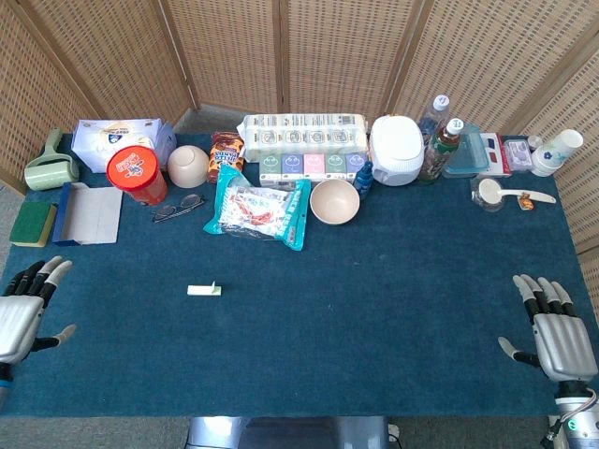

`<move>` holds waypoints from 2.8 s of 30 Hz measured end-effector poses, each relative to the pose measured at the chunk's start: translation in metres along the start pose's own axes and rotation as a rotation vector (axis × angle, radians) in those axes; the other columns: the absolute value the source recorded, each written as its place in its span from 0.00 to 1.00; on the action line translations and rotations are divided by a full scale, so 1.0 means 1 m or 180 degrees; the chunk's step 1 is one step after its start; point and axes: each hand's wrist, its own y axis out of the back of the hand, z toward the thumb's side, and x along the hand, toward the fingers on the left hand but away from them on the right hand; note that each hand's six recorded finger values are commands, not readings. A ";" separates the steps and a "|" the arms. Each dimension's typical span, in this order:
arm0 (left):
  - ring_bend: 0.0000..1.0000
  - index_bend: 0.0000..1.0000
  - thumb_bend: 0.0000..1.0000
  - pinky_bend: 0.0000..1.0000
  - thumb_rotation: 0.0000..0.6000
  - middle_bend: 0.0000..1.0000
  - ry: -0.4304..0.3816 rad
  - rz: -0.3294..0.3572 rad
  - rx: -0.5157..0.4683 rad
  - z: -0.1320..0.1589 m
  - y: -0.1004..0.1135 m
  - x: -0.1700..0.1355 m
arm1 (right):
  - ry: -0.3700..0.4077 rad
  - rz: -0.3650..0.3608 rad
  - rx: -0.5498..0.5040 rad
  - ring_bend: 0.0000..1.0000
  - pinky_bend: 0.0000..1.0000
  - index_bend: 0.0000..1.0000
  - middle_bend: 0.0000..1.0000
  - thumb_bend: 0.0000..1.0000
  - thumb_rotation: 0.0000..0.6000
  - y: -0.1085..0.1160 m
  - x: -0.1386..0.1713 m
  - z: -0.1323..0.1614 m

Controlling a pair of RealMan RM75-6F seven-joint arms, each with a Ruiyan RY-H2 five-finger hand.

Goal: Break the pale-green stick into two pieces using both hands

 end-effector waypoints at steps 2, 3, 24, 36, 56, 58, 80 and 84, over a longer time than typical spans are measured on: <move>0.15 0.16 0.17 0.09 0.98 0.17 -0.0077 -0.0028 0.0019 0.007 0.000 0.008 | -0.0002 0.0011 0.0004 0.01 0.00 0.00 0.05 0.25 0.89 -0.001 -0.001 0.001; 0.18 0.17 0.17 0.11 0.99 0.19 -0.0114 -0.0046 0.0027 0.010 0.000 0.012 | -0.0004 0.0017 0.0005 0.01 0.00 0.00 0.05 0.25 0.89 -0.001 -0.002 0.001; 0.93 0.34 0.18 0.84 1.00 0.91 -0.1137 -0.0274 0.0306 0.130 -0.012 0.099 | -0.0057 0.0055 -0.0043 0.09 0.01 0.00 0.05 0.25 0.89 -0.007 -0.007 0.003; 1.00 0.37 0.27 1.00 1.00 1.00 -0.1107 -0.0432 0.0558 0.150 -0.033 0.114 | -0.0082 0.0092 -0.0093 0.10 0.01 0.00 0.06 0.25 0.89 -0.012 -0.009 -0.002; 1.00 0.42 0.30 1.00 0.99 1.00 -0.0900 -0.0674 0.0560 0.154 -0.070 0.130 | -0.0117 0.0116 -0.0136 0.11 0.02 0.00 0.06 0.25 0.89 -0.016 -0.007 -0.006; 1.00 0.42 0.30 1.00 0.98 1.00 -0.0885 -0.0694 0.0559 0.155 -0.074 0.131 | -0.0117 0.0113 -0.0135 0.11 0.02 0.00 0.06 0.25 0.89 -0.015 -0.006 -0.006; 1.00 0.42 0.29 1.00 0.98 1.00 -0.0850 -0.0797 0.0529 0.165 -0.093 0.136 | -0.0187 0.0106 -0.0170 0.11 0.02 0.00 0.06 0.25 0.89 -0.015 0.003 -0.014; 1.00 0.42 0.29 1.00 0.98 1.00 -0.0847 -0.0805 0.0527 0.166 -0.095 0.136 | -0.0199 0.0102 -0.0177 0.11 0.02 0.00 0.06 0.25 0.89 -0.015 0.004 -0.015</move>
